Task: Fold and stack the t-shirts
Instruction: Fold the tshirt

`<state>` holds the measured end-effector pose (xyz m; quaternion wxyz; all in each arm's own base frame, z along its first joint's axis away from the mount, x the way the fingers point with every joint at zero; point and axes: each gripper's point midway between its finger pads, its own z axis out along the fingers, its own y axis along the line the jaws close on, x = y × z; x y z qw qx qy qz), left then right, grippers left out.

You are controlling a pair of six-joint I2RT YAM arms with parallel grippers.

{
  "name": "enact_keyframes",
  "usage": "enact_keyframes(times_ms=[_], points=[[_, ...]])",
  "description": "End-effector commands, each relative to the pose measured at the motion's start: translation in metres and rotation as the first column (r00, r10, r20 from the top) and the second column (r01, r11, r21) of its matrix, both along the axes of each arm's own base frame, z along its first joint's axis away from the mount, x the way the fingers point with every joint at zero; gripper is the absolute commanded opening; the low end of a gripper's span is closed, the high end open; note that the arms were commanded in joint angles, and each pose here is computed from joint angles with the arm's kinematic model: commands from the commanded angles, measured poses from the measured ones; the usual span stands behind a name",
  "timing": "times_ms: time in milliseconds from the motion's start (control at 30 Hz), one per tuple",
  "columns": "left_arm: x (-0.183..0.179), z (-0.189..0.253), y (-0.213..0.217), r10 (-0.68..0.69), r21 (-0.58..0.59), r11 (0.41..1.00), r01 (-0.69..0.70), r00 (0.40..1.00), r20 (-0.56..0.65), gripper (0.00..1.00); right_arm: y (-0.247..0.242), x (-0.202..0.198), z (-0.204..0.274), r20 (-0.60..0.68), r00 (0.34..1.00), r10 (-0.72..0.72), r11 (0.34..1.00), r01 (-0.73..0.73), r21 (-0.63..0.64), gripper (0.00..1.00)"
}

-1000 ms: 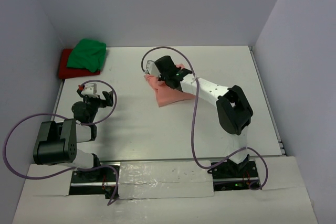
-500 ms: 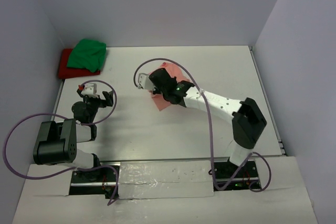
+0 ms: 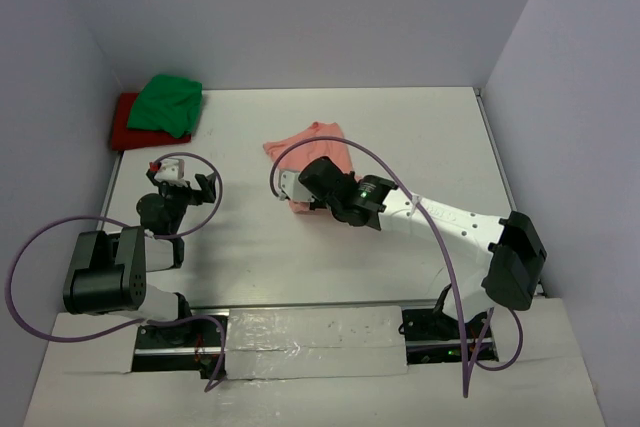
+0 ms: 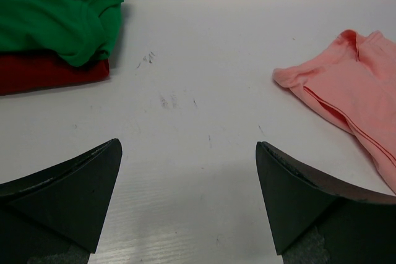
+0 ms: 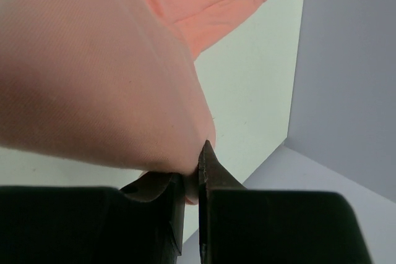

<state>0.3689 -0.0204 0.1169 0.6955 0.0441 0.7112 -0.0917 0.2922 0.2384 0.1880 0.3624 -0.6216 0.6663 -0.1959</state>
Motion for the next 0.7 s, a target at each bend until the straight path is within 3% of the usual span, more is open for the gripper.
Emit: enact_keyframes(times_ms=[0, 300, 500, 667], points=[[0.002, 0.014, -0.001, -0.016, 0.011, 1.0, 0.015, 0.998, 0.06, 0.99, -0.006, -0.004, 0.017, 0.027, 1.0, -0.001, 1.0, 0.001, 0.022, 0.0], [0.002, 0.013, -0.001, -0.016, 0.011, 1.0, 0.015, 0.998, 0.058, 0.99, 0.029, 0.036, 0.016, 0.038, 0.998, 0.042, 0.998, -0.044, 0.036, 0.0], [0.002, 0.013, -0.001, -0.014, 0.011, 1.0, 0.014, 0.998, 0.06, 0.99, 0.062, 0.116, 0.025, 0.127, 0.992, -0.005, 0.995, -0.008, 0.101, 0.0], [0.002, 0.014, -0.001, -0.016, 0.01, 1.0, 0.015, 0.998, 0.06, 0.99, 0.076, 0.183, -0.021, 0.098, 0.994, -0.043, 0.996, 0.035, 0.081, 0.0]])
